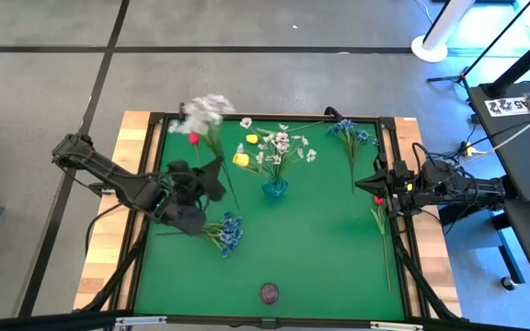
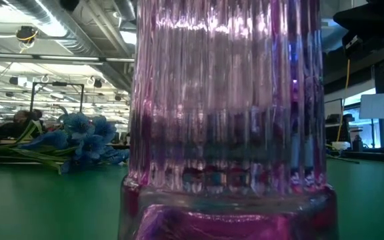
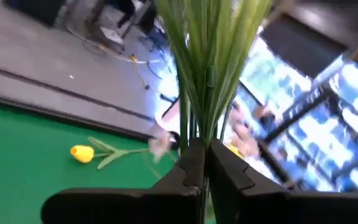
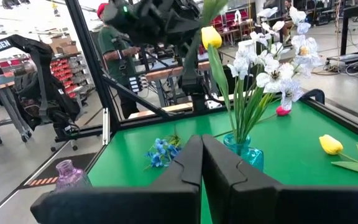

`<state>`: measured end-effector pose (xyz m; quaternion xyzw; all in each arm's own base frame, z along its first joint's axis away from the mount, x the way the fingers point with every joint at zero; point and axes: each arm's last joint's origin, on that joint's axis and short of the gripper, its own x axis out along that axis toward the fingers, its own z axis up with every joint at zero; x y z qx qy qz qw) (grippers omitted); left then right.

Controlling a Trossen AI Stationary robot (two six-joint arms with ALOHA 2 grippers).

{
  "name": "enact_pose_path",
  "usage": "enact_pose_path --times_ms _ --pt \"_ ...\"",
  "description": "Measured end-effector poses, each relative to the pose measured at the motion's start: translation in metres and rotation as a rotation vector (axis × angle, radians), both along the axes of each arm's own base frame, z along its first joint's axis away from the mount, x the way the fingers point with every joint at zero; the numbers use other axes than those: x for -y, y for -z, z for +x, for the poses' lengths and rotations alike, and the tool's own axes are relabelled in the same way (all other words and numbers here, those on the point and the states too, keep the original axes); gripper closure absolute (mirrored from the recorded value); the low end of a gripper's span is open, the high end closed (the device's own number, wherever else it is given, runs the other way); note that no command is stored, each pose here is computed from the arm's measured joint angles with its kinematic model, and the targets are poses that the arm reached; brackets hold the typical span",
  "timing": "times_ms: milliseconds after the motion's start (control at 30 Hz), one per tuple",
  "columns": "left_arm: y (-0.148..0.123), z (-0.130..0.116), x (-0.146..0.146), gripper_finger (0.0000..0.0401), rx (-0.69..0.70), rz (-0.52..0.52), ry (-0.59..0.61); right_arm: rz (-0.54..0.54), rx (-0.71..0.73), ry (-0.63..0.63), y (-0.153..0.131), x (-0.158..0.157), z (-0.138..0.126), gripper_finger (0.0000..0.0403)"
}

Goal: Sort flowers into vase by color
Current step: Put the white flowers into the blue vase

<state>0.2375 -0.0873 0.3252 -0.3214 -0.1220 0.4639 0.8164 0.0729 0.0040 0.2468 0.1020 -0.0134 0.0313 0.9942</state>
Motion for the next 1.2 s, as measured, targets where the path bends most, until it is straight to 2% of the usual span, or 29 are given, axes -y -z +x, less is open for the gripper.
enact_pose_path --times_ms 100,200,267,433,600,667,867,1033,1133,1200 --pt "-0.021 0.015 0.009 0.0397 -0.095 0.069 0.164 0.000 0.000 0.000 0.000 0.000 0.000 0.0395" --pt "-0.048 0.025 0.014 0.0397 -0.105 0.230 0.390 0.000 0.000 0.000 0.000 0.000 0.000 0.0395" --pt "-0.062 0.026 0.016 0.0397 -0.074 0.353 0.488 0.000 0.000 0.000 0.000 0.000 0.000 0.0395" --pt "-0.079 0.024 0.018 0.0397 -0.047 0.588 0.571 0.000 0.000 0.000 0.000 0.000 0.000 0.0395" --pt "-0.074 0.036 0.006 0.0397 -0.170 0.782 0.638 0.000 0.001 0.000 0.000 0.000 0.000 0.0395" --pt "-0.070 0.042 -0.001 0.0397 -0.220 0.813 0.612 0.000 0.000 0.000 0.000 0.000 0.000 0.0395" --pt "-0.063 0.056 -0.027 0.0397 -0.304 0.790 0.509 0.000 0.001 0.000 0.000 0.000 0.000 0.0395" --pt "-0.064 0.057 -0.030 0.0397 -0.264 0.826 0.577 -0.010 0.002 0.001 0.000 0.000 0.000 0.0395" --pt "-0.057 0.065 -0.027 0.0397 -0.265 0.815 0.602 -0.114 0.008 0.052 0.000 0.001 0.000 0.0395" --pt "-0.047 0.074 -0.026 0.0397 -0.310 0.824 0.612 -0.133 0.006 0.075 0.000 0.002 0.000 0.0395"
